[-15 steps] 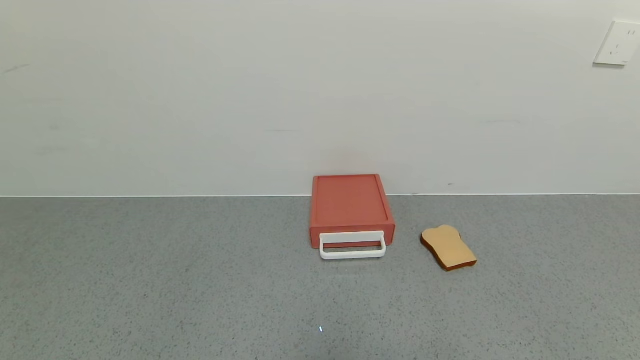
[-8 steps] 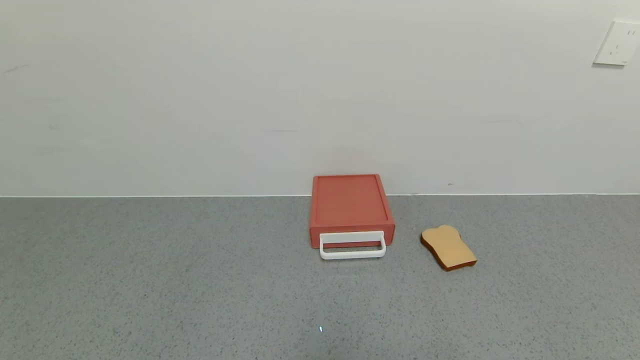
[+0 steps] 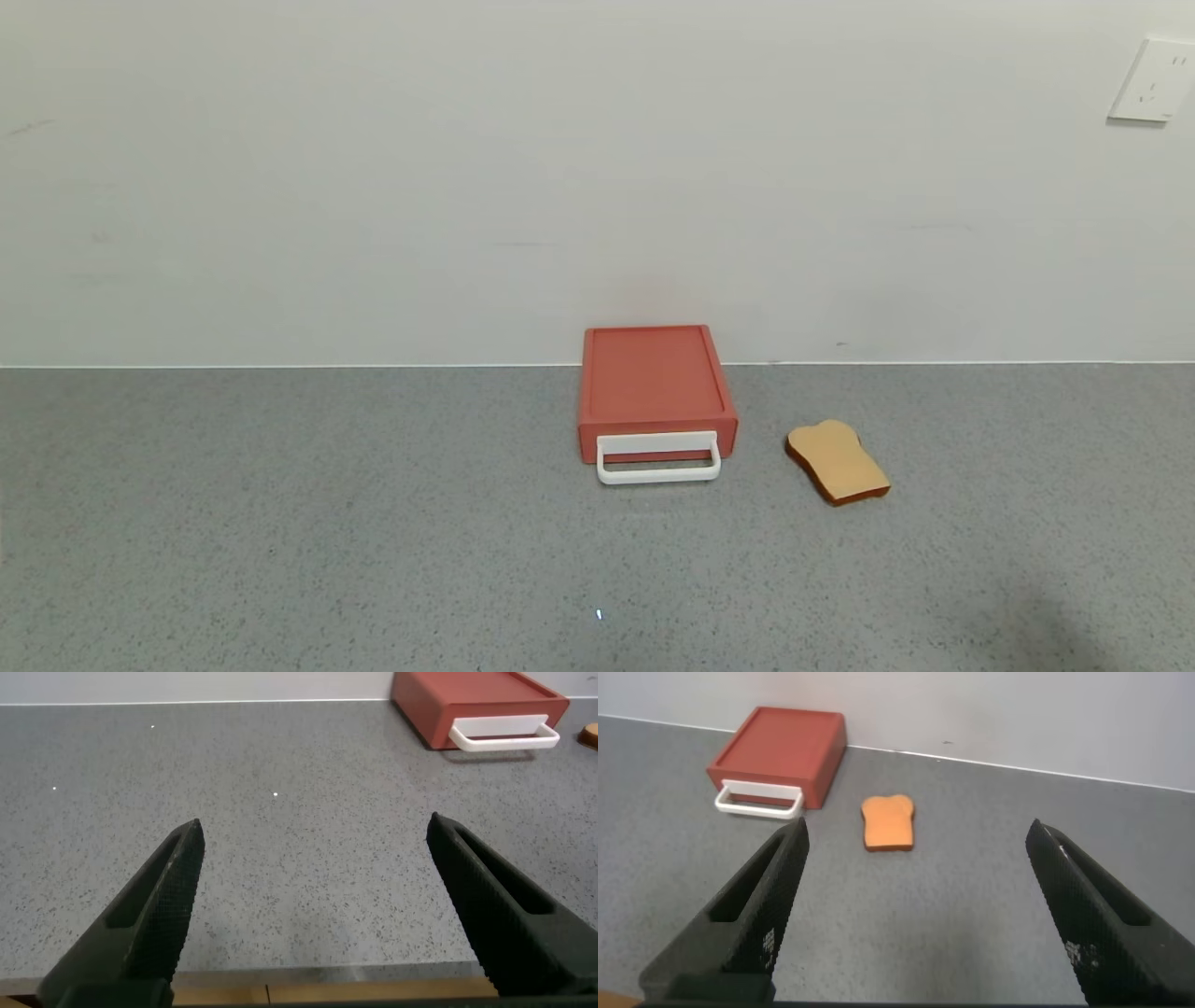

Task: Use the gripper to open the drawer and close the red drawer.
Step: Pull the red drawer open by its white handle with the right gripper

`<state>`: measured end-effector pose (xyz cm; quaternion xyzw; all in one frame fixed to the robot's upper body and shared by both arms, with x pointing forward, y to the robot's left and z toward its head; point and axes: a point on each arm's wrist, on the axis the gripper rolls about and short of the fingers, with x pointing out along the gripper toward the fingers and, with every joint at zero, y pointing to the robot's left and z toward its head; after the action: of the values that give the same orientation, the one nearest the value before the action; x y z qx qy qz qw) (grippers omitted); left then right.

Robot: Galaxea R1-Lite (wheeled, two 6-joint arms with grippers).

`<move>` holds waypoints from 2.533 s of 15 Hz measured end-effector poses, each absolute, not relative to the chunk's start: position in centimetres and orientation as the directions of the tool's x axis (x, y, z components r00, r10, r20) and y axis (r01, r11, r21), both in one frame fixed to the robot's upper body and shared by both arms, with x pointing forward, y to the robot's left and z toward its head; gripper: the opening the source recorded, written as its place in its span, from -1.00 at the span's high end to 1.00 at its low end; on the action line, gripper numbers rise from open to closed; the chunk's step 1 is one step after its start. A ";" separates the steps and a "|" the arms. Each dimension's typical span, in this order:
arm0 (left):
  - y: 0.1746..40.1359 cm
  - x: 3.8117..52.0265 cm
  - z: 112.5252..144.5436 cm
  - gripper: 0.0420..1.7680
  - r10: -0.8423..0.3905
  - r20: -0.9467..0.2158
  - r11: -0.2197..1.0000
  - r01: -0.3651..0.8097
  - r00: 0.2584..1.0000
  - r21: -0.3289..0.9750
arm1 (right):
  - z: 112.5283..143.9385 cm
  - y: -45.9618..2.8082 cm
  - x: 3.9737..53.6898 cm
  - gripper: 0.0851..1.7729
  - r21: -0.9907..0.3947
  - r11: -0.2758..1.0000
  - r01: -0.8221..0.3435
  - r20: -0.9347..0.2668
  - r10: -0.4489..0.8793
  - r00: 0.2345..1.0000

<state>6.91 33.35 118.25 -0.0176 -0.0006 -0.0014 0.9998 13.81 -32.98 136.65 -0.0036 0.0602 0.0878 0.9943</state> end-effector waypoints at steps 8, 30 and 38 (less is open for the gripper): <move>33.3 6.9 118.2 -0.94 -0.014 -0.004 1.000 0.014 1.000 -0.020 | 139.9 -27.6 30.1 -0.93 0.054 0.943 -0.330 -0.359 0.326 0.874; 33.3 6.9 118.2 -0.94 -0.015 -0.002 1.000 0.015 1.000 -0.012 | 124.9 -11.4 44.3 -0.93 0.163 0.983 0.087 -0.763 0.070 0.642; 33.3 6.9 118.2 -0.94 -0.016 -0.002 1.000 0.016 1.000 -0.010 | 122.8 -10.5 45.6 -0.93 0.138 0.987 0.087 -0.781 0.054 0.622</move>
<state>6.91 33.32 118.21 -0.0052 0.0012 -0.0079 1.0000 45.60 -10.46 122.82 0.0814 0.4344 -0.0093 0.8970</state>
